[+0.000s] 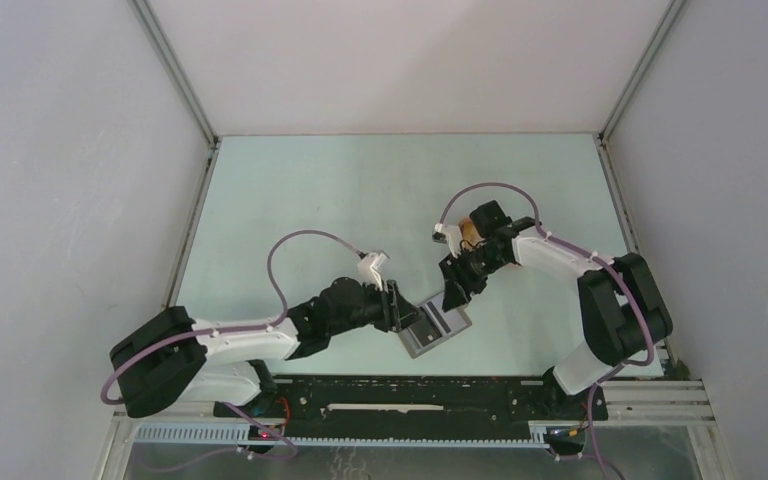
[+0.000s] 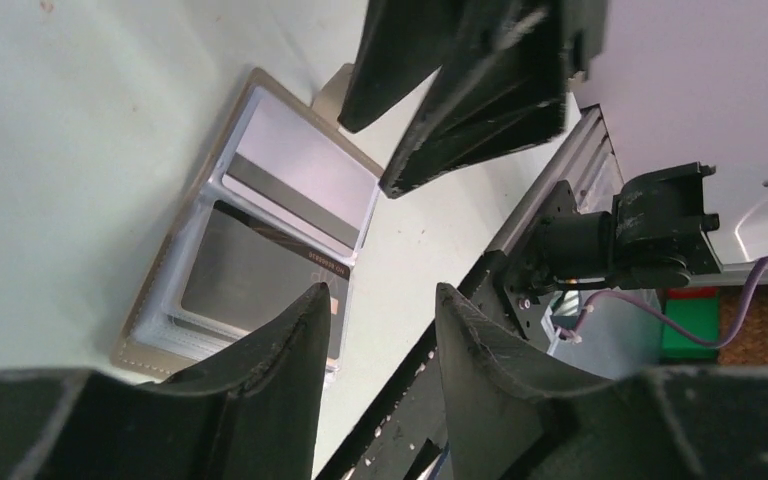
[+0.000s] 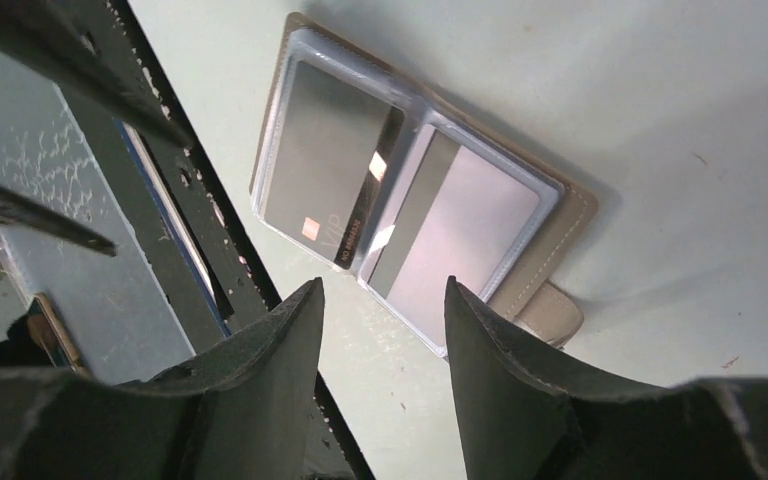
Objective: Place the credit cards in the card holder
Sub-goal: Turn over the card slot in the card holder.
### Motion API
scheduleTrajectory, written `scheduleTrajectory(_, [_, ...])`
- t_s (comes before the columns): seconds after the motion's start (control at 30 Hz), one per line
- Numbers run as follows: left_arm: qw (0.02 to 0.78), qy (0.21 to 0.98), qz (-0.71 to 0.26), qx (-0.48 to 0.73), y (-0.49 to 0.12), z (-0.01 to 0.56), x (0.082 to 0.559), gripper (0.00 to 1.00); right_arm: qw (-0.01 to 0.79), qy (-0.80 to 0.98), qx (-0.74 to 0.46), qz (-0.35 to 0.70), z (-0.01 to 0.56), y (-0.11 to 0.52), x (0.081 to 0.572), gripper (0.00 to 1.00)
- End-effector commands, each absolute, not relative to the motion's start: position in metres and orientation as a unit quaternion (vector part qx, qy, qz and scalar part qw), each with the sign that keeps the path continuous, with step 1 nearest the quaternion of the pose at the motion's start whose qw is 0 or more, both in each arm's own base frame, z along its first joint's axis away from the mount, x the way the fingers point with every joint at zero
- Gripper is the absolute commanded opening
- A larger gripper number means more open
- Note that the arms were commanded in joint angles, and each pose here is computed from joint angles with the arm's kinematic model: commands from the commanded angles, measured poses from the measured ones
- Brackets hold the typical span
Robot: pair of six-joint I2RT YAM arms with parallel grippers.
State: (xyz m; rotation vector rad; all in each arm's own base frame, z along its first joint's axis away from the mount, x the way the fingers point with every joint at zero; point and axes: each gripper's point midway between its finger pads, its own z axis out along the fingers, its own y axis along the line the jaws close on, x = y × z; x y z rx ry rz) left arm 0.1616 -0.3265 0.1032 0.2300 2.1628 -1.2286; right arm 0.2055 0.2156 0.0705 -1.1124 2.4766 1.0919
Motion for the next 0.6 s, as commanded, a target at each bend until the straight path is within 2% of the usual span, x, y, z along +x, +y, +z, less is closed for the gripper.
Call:
scheduleTrajectory(0.0, [0.383, 0.792, -0.462, 0.107, -0.32, 0.112, 0.171, 0.48, 0.109, 0.864, -0.337, 0.356, 0.074, 0.216, 0.224, 0.56])
scheduleTrajectory(0.57, [0.39, 0.804, -0.44, 0.086, -0.297, 0.085, 0.162, 0.48, 0.062, 0.89, -0.314, 0.326, 0.045, 0.207, 0.227, 0.55])
